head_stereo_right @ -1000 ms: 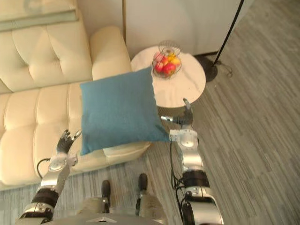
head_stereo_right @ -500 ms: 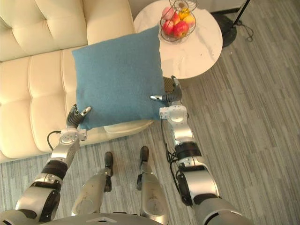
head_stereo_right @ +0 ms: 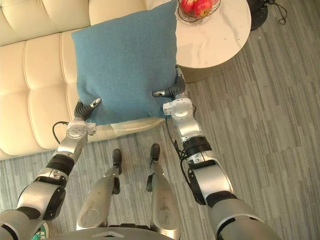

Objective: Pick up cushions and gather them together orderly.

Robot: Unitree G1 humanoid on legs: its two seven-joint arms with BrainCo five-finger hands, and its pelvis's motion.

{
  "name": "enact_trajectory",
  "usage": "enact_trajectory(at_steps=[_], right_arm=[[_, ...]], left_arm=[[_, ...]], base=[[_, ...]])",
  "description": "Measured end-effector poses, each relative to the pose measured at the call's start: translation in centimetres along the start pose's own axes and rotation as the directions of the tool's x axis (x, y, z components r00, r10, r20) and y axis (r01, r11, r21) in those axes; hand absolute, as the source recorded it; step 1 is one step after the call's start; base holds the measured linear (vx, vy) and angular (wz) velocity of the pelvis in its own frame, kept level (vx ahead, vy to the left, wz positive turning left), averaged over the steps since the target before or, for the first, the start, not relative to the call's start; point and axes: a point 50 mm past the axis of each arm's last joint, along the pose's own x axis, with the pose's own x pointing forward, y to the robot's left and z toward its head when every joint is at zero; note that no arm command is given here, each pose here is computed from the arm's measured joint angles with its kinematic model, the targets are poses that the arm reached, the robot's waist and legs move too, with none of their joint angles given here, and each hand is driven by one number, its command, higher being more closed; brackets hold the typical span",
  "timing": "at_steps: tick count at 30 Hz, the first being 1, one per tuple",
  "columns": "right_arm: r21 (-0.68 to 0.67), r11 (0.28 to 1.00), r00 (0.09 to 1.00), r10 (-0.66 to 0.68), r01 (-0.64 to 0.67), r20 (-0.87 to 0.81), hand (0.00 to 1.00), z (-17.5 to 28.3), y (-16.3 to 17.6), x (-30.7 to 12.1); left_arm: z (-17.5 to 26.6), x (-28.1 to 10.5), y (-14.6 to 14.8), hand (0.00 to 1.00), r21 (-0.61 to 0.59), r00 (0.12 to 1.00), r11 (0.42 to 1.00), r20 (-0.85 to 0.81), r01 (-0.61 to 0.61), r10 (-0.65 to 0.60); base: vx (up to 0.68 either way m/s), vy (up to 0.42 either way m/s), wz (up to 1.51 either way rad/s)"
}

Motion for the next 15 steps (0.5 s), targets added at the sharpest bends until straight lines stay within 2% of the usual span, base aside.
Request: enact_trajectory(at_steps=[4,9,15], right_arm=[[-0.115,0.993,0.999,0.018,-0.014,0.040,1.00,0.5,-0.2,0.2],[-0.197,0.979,0.996,0.056,-0.041,0.071,1.00,0.9,0.3,0.2],[-0.198,0.978,0.997,0.067,-0.059,0.035,1.00,-0.4,0.5,-0.5]], left_arm=[[1.1,0.4,0.1,1.00,0.003,0.999,1.000,0.034,-0.018,0.018],[2.0,0.7,0.6,1.00,0.037,0.997,0.999,0.071,-0.021,0.018],[2.7,0.5,0.5,1.00,0.020,0.995,1.000,0.103,-0.017,0.015]], base=[[0.00,0.000,0.00],[0.03,-0.016,0.00],[0.05,-0.014,0.02]])
